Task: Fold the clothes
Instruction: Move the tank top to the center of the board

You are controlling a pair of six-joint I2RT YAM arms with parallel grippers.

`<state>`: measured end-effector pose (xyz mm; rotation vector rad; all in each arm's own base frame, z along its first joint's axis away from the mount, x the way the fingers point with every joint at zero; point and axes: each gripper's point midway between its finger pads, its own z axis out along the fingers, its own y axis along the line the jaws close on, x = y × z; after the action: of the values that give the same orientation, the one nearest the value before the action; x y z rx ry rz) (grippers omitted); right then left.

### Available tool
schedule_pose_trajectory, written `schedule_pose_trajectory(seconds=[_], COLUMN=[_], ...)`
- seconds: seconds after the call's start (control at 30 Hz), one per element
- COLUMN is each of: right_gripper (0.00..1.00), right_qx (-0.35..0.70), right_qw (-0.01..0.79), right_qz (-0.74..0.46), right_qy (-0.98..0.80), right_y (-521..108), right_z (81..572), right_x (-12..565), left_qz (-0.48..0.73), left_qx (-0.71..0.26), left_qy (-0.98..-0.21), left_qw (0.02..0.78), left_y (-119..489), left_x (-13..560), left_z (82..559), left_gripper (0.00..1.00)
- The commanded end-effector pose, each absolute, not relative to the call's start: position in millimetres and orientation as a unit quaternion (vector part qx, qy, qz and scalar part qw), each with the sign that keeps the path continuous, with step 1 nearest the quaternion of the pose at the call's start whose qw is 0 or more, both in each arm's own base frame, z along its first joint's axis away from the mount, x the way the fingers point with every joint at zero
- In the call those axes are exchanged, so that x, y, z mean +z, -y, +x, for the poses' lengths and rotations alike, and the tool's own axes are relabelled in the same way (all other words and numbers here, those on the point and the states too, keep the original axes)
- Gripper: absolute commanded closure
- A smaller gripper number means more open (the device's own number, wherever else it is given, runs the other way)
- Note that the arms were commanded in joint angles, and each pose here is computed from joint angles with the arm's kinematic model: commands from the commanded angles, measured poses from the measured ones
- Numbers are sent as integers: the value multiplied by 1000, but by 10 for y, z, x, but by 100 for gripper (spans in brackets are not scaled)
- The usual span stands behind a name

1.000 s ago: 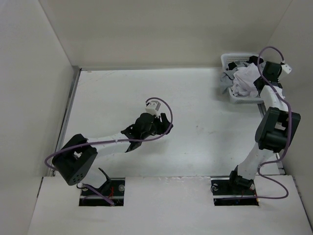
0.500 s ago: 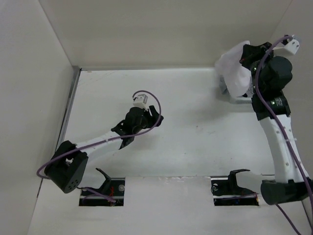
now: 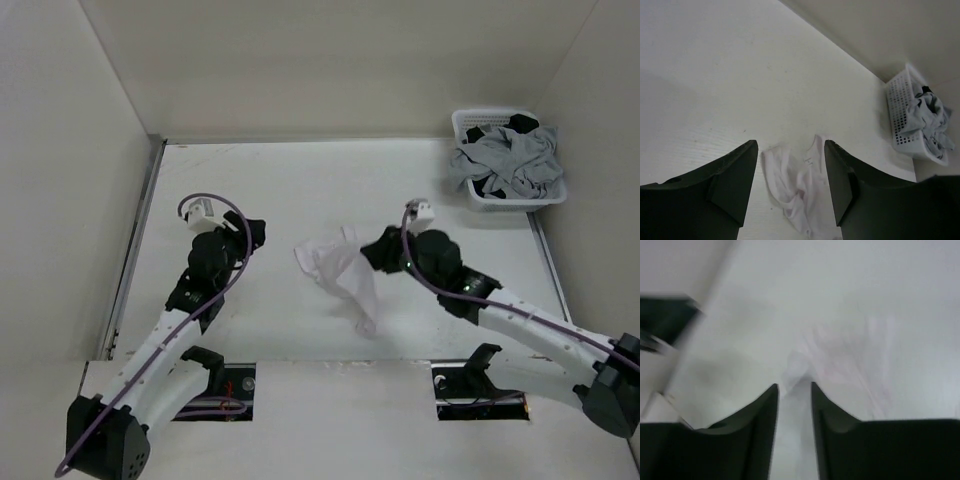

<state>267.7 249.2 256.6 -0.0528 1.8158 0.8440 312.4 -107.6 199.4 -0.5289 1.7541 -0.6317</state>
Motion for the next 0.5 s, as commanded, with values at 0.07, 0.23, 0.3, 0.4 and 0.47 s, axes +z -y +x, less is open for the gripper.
schedule_pose_trajectory(seconds=[0.07,0.23,0.3,0.4,0.47], right_gripper=[43,56,67,71,64], right_qx=[331,287,264,224,209], right_qw=[485,448,417,383,372], right_qz=[17,75,95,122,132], right_qy=[-810,-843,-864,-888,-895], right_y=[-2285,-2010,-1969,-1922,-1928], right_z=[2407,2320,2289,2253,2242], right_x=[1813,1391,1157,831,702], left_qz=[-198,-109,-72,-60,-48], left_qx=[-227,-249,-252,-245,-247], left_qy=[-814,-846,-856,-862,-863], left_qw=[496,459,446,439,438], left_y=[1153,1755,2005,2156,2301], left_x=[1343,1162,1094,1014,1008], left_z=[2921,2765,2653,2586,2617], left_gripper=[46,53,57,54,48])
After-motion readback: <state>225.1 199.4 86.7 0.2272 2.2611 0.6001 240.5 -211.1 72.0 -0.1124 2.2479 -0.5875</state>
